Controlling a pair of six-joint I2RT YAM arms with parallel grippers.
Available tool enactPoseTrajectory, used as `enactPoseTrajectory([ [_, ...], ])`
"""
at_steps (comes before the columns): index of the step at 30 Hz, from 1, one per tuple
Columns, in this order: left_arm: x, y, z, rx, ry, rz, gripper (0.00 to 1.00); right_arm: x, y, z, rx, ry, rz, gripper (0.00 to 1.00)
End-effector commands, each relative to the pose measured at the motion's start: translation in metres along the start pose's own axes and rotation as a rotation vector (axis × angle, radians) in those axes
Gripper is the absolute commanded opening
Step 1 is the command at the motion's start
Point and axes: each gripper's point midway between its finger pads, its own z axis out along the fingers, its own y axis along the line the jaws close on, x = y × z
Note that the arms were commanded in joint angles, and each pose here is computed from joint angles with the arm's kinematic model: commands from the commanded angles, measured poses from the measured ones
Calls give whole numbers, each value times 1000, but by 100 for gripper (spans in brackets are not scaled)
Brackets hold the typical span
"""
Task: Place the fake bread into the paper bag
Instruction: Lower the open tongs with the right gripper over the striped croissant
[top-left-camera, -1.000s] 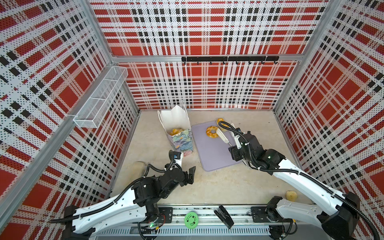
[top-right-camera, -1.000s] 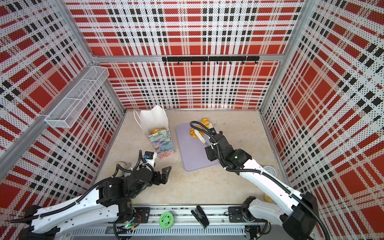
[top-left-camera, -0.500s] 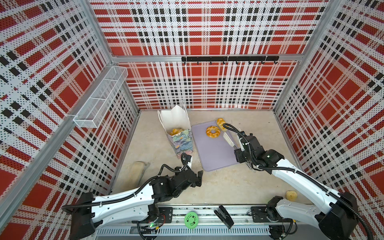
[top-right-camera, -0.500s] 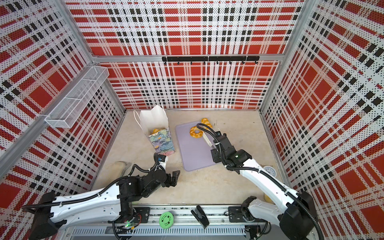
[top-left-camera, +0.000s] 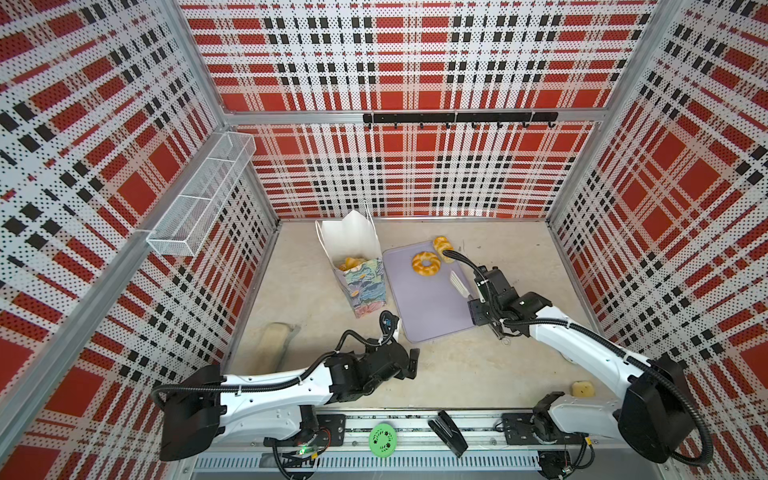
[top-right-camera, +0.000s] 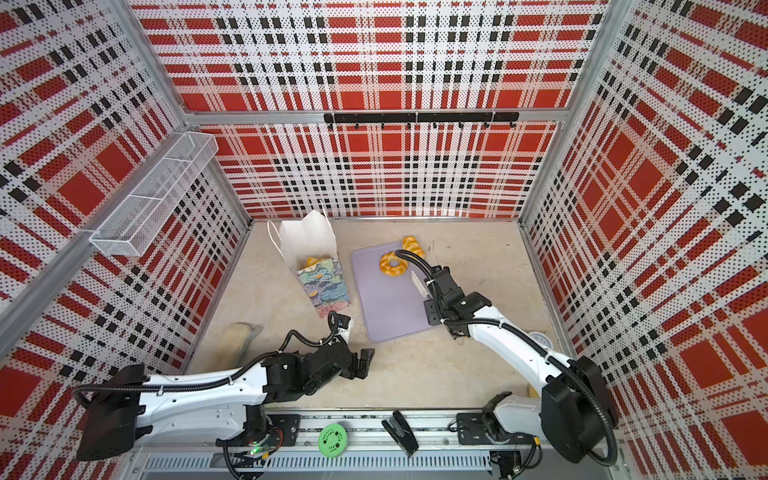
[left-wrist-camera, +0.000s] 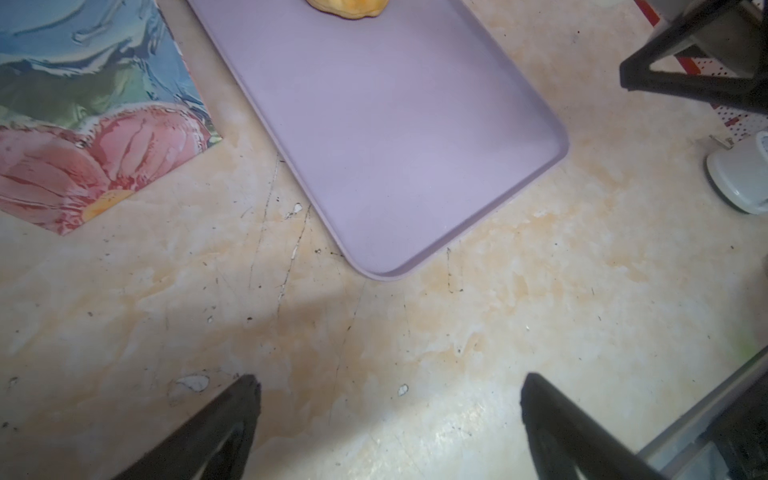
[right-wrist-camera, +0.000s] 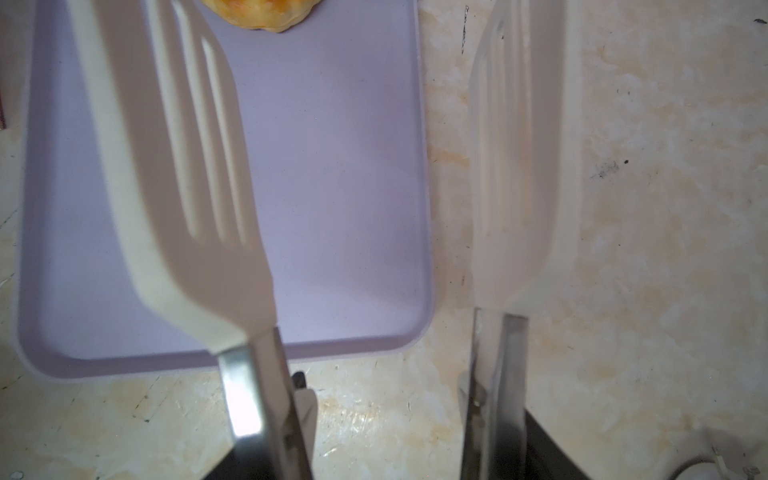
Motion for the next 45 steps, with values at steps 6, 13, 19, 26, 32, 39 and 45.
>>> enactPoseTrajectory([
  [6,9,-7,12,17,8,-18,99,-26,6,15,-40,-35,16,64],
  [13,16,-2,18,0,31,0,99,-40,5,32,-11,-7,-3,64],
  [19,19,4,22,-13,45,-1,99,-52,-3,52,70,34,-46,65],
  [26,19,12,21,-18,44,-5,99,-69,-16,70,150,59,-65,65],
  [32,19,18,21,-19,48,-5,99,-77,-21,85,187,85,-103,65],
  [39,20,20,23,-23,52,-10,100,-89,-25,95,218,91,-137,64],
  [45,22,20,25,-22,61,-7,99,-96,-21,105,208,99,-160,63],
])
